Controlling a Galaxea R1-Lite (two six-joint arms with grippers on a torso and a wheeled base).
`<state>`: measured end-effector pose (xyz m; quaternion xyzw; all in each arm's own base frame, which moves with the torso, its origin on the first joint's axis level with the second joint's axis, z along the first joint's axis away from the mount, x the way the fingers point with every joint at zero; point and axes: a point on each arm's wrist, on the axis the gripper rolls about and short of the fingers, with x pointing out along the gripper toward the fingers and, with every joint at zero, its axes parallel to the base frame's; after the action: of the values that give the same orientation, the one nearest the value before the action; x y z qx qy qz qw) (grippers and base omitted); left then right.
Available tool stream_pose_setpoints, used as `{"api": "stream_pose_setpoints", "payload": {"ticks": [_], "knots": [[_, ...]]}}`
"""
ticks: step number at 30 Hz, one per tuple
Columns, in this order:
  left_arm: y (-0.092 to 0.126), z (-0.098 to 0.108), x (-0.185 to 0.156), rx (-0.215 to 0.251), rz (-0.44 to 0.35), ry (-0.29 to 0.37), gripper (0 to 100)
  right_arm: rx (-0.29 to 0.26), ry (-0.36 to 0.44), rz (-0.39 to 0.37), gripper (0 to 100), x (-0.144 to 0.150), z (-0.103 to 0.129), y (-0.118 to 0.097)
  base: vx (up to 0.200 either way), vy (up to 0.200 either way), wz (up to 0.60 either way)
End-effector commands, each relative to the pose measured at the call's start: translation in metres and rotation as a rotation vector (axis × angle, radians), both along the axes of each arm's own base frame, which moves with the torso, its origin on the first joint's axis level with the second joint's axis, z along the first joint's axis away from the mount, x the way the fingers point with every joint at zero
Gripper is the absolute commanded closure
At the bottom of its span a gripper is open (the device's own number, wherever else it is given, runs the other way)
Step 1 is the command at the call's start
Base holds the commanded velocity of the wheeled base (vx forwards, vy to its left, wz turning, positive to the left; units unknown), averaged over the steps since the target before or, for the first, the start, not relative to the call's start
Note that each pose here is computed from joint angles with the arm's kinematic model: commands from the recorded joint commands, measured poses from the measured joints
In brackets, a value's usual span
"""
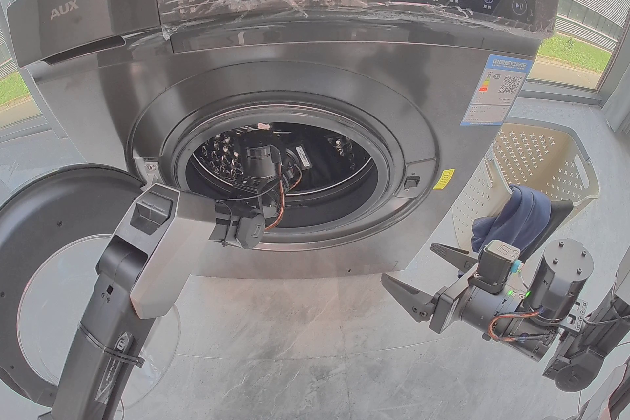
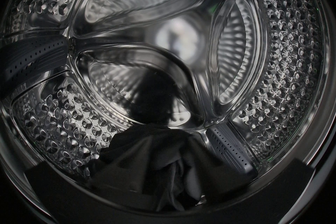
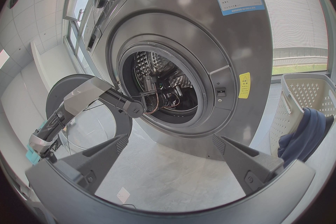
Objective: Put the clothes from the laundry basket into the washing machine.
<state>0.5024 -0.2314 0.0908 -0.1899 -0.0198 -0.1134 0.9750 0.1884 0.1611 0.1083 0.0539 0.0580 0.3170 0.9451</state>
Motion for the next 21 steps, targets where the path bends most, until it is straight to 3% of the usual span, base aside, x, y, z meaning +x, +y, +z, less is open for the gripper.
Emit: {"api": "stream_pose_setpoints", "payload": {"ticks": [1, 5, 10, 13, 15, 17, 21], "knots": [[-0.004, 0.008, -0.007, -0.018, -0.012, 0.008, 0, -0.001, 0.002, 0.001, 0, 0.0, -0.001, 0.0, 0.0, 0.0, 0.0], [-0.008, 0.031, -0.04, -0.004, -0.044, 0.06, 0, 0.0, 0.0, -0.002, 0, 0.0, 0.0, 0.0, 0.0, 0.0, 0.0], [-0.014, 0.037, -0.076, 0.062, -0.088, 0.091, 0, -0.001, 0.001, 0.001, 0, 0.0, 0.0, 0.0, 0.0, 0.0, 0.0], [-0.004, 0.024, -0.099, 0.195, -0.108, 0.085, 0, 0.001, -0.002, 0.01, 0, -0.002, 0.0, 0.002, 0.0, 0.0, 0.0], [0.001, 0.017, -0.11, 0.24, -0.115, 0.076, 0, 0.005, -0.003, 0.01, 0, -0.003, 0.001, 0.002, 0.0, 0.0, 0.0], [0.002, 0.008, -0.124, 0.267, -0.13, 0.082, 0, 0.008, -0.002, 0.008, 0, -0.003, 0.002, 0.002, 0.0, 0.0, 0.0], [0.005, 0.002, -0.165, 0.275, -0.221, 0.082, 0, 0.009, -0.004, 0.01, 0, -0.004, 0.002, 0.001, 0.0, 0.0, 0.0]]}}
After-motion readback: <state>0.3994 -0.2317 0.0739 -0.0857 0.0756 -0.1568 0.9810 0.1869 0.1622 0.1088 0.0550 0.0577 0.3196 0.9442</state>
